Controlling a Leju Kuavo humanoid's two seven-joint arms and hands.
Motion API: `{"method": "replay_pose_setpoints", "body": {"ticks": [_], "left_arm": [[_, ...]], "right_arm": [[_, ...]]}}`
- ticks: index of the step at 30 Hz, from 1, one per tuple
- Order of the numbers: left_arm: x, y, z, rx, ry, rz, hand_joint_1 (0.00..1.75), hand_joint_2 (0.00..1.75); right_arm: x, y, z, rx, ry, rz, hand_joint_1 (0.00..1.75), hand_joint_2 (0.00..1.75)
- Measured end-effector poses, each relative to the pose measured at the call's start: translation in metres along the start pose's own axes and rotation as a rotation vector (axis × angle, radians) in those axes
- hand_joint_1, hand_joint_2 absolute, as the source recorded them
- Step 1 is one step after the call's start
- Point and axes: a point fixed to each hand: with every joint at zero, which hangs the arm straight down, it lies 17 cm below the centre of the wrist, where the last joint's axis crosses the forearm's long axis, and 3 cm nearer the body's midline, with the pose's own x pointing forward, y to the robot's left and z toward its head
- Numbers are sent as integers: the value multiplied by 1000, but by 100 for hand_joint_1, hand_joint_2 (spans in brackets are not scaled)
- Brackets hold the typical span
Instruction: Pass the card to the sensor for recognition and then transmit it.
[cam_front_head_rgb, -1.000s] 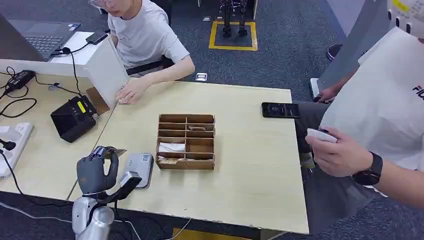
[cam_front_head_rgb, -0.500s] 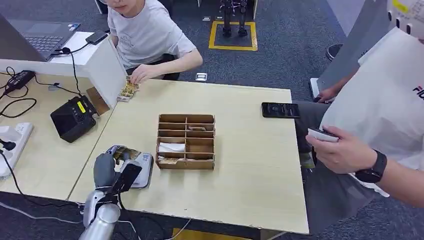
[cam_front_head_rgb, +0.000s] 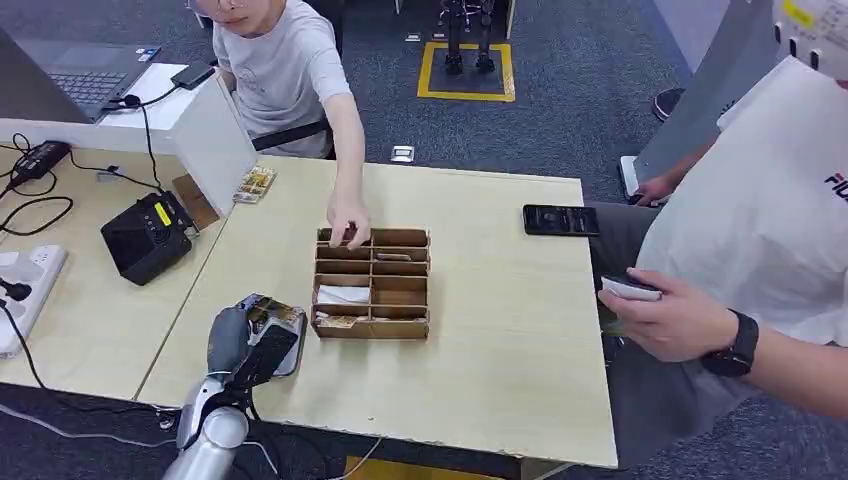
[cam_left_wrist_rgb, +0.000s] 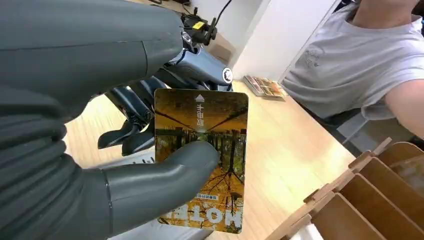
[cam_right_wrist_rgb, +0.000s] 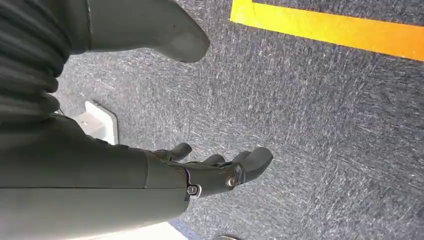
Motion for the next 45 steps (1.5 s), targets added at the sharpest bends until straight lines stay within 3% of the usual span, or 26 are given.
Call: {"method": "replay_pose_setpoints", "body": {"ticks": [40,45], "left_arm": [[-59,-14,15,-6,83,-294,175,175],[-62,-16,11,-11,90,-231,175,175]], "right_arm": [[1,0,0,2,-6,19,0,175],[1,-1,0,-4,-8,20,0,175]]}}
